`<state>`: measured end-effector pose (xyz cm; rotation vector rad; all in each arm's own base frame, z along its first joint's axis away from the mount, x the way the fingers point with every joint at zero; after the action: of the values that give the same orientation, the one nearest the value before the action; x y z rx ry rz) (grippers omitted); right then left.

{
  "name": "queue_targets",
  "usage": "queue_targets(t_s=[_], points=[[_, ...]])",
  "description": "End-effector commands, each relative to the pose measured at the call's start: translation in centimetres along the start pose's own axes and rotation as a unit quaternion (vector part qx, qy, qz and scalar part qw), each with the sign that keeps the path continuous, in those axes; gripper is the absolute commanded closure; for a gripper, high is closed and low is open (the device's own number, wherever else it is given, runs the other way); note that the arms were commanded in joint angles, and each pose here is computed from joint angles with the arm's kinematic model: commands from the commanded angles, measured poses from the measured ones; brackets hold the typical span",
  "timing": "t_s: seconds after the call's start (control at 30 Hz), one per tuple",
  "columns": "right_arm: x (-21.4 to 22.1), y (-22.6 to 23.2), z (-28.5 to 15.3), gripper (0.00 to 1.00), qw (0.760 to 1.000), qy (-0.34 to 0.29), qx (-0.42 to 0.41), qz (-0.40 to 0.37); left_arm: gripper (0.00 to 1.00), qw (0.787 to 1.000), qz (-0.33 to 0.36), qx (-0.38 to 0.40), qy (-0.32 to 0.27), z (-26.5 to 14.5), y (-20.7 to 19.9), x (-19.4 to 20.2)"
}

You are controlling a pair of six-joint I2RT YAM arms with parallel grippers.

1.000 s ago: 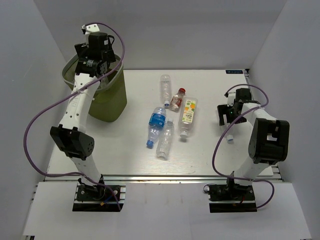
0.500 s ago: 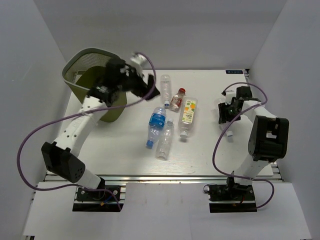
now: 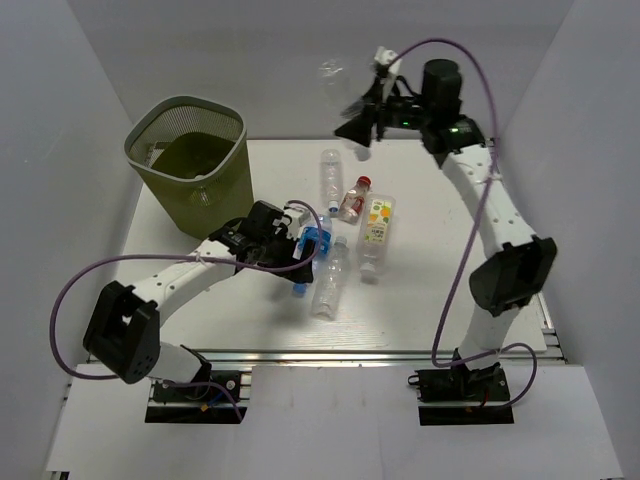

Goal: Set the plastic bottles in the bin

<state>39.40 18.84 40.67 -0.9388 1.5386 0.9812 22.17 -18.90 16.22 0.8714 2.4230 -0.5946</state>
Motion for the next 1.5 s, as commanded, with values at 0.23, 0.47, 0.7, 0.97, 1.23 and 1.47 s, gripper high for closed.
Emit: queue_targets(t_s=[0.23,0.47,0.7,0.97,1.23,1.47], points=[[-3.9,4.4,13.7,0.83,0.966,-0.186,-0.18,-0.017,0.0,0.998,-0.03,-0.01,-0.055,-1.8,-1.7,0.9],[-6.3,8.7,18.4,0.87,0.942,-0.273,-0.186,-0.052,0.0,0.998,-0.039,-0.008,-0.045,-2.2,-2.5,2.9],[-6.4,11.3,21.6,0.83,0.93,-0.325,-0.156,-0.072,0.0,0.998,-0.056,-0.012,-0.037,-1.9,-2.4,3.9],[-5.9,12.6,25.4,0.83,0.91,-0.398,-0.052,-0.105,0.0,0.998,-0.049,-0.002,-0.034,-2.0,-3.0,3.9],[-2.3,13.3,28.8,0.15,0.912,-0.395,-0.021,-0.109,0.0,0.998,-0.053,-0.001,-0.018,-2.2,-3.3,4.5],[-5.1,12.9,26.4,0.1,0.905,-0.408,0.003,-0.121,0.0,0.998,-0.048,-0.013,-0.049,-1.7,-3.2,3.3]])
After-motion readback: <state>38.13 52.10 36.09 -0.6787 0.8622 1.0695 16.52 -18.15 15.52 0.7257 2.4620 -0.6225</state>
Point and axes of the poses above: each gripper's point midway between its finger pads, its own z axis out along the fingers, its own y axis along the line the jaws close on, x = y × z, the point moved 8 cm from there along -z, back along the fingers, and after that the axes turned 10 degrees about z, right-handed, at the moved point
